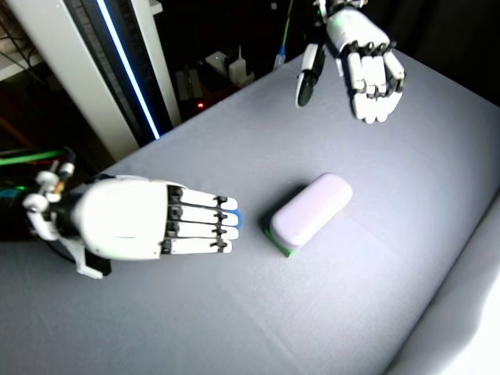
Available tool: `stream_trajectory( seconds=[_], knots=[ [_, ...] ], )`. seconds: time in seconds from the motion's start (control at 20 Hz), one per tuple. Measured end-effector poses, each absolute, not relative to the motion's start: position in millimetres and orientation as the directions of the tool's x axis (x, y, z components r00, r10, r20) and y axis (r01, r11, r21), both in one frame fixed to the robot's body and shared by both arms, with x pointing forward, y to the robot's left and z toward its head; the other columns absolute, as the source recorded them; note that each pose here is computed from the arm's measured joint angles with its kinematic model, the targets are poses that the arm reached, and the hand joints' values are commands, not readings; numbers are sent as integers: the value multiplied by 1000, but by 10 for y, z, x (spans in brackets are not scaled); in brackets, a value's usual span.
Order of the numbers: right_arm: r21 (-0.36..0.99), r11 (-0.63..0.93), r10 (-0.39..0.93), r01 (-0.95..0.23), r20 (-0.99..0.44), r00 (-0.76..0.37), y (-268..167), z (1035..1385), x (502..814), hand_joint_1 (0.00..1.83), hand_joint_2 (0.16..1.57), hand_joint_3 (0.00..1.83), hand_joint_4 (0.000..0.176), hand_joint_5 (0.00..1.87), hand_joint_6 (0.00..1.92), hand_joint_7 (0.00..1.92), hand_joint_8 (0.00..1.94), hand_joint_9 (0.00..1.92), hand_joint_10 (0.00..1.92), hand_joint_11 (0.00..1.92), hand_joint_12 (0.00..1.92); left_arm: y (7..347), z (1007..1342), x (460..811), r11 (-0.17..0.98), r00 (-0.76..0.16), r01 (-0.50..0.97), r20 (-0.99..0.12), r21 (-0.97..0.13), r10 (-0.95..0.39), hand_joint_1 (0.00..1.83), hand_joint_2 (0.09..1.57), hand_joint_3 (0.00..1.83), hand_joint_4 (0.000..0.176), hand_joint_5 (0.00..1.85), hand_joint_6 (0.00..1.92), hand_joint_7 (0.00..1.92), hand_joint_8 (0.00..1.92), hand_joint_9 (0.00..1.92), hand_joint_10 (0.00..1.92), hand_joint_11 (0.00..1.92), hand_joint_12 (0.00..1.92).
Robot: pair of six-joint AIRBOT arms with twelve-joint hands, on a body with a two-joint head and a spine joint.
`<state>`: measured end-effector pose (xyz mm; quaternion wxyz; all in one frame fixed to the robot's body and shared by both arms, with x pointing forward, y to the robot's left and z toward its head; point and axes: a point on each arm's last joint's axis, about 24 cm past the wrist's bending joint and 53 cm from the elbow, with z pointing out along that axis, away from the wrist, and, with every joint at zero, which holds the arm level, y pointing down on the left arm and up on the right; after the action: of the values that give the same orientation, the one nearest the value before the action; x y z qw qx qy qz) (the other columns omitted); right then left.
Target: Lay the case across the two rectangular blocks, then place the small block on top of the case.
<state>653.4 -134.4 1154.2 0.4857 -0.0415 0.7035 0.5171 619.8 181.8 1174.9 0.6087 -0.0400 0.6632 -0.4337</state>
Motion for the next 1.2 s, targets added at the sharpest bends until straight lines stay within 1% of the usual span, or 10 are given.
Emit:
stream_trajectory(
  seconds=[0.25,0.3,0.4,0.5,0.6,0.7,1.0,1.1,1.15,1.2],
  knots=[
    [653,489,361,-579,-755,-547,-1124,11366,6535,785,1206,0,25,490,0,566,2,621,12,152,1191,1916,11695,6206,630,-252,442,-763,-638,-596,799,848,0,0,321,0,440,2,486,6,58,1109],
    [651,496,355,-575,-756,-550,-1113,11347,6560,818,1188,0,0,513,3,600,5,650,14,210,1120,1917,11690,6207,631,-253,440,-762,-639,-596,818,848,0,0,326,2,453,6,488,5,68,1115],
    [644,511,345,-569,-760,-551,-1085,11301,6614,930,1145,0,0,554,2,643,4,681,10,287,1025,1917,11674,6201,632,-256,438,-763,-639,-594,815,829,0,11,334,1,487,2,518,4,140,1028],
    [639,519,328,-567,-762,-559,-1030,11226,6625,997,1119,0,0,566,1,648,0,679,3,246,1070,1924,11675,6205,632,-254,436,-761,-641,-596,818,841,1,0,325,0,478,0,522,2,126,974],
    [639,522,321,-565,-761,-564,-972,11180,6643,1093,1075,0,0,607,7,677,5,701,6,283,1011,1930,11669,6210,632,-255,432,-760,-643,-599,835,829,0,17,326,3,508,3,531,0,108,1000],
    [639,523,328,-563,-761,-560,-966,11196,6684,1095,1075,0,0,612,8,685,7,711,9,291,1015,1923,11667,6207,631,-256,433,-759,-643,-598,829,831,0,19,329,1,513,1,522,1,89,1037],
    [628,540,311,-560,-767,-561,-921,11124,6730,1112,1079,0,0,740,6,835,25,846,53,301,1219,1923,11643,6210,631,-259,426,-755,-649,-602,824,845,4,22,345,0,515,0,554,7,112,1039],
    [629,536,311,-563,-768,-561,-895,11134,6730,1149,1046,0,0,814,2,940,56,778,529,375,1364,1910,11624,6206,631,-266,425,-756,-648,-598,831,852,5,27,343,0,520,2,565,10,131,1047],
    [629,535,311,-564,-767,-561,-890,11132,6729,1149,1046,0,0,814,2,940,56,778,529,375,1364,1911,11627,6206,631,-265,426,-756,-648,-598,831,852,5,27,343,0,520,2,565,10,131,1047],
    [626,537,305,-566,-769,-562,-878,11118,6726,1151,1040,0,0,847,4,971,87,706,822,396,1436,1916,11629,6210,632,-263,426,-757,-647,-598,836,855,3,32,343,0,529,2,562,5,104,1092]
  ],
)
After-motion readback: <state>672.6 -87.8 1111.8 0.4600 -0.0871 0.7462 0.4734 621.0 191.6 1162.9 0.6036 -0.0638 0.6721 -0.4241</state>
